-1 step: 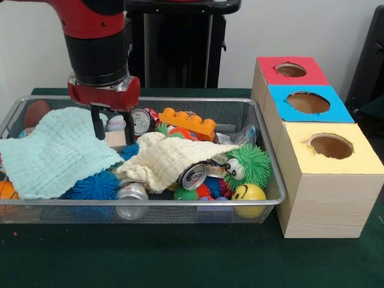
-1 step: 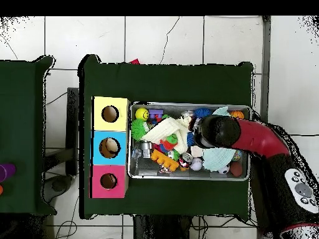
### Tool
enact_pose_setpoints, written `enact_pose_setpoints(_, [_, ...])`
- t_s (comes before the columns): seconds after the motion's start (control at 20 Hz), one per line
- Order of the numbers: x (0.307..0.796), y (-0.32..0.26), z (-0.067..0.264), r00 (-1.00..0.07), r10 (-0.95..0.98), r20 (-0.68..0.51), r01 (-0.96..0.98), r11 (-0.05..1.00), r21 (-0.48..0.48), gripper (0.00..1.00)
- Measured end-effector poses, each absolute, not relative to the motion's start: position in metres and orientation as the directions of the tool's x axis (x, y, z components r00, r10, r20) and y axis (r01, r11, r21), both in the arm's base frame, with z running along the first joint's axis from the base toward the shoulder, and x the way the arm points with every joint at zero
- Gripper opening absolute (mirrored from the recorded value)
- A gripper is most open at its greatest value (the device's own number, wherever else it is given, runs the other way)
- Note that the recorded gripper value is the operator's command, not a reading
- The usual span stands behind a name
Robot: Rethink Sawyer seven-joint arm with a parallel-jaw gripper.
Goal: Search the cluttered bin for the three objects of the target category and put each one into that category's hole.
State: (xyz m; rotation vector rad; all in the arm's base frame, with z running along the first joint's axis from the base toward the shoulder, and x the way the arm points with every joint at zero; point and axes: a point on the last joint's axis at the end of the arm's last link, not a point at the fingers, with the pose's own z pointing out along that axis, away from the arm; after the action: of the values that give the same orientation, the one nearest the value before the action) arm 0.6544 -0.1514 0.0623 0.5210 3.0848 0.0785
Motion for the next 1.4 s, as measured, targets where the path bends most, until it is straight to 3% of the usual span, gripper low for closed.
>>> enact_pose_setpoints(0.75, [0.681, -0.165, 0.041, -0.961, 0.270, -0.065, 0.266, 0.962, 0.064, 1.00])
enact_pose_setpoints(1.4, [0.669, -0.167, 0.032, -0.969, 0.240, -0.053, 0.238, 0.970, 0.051, 1.00])
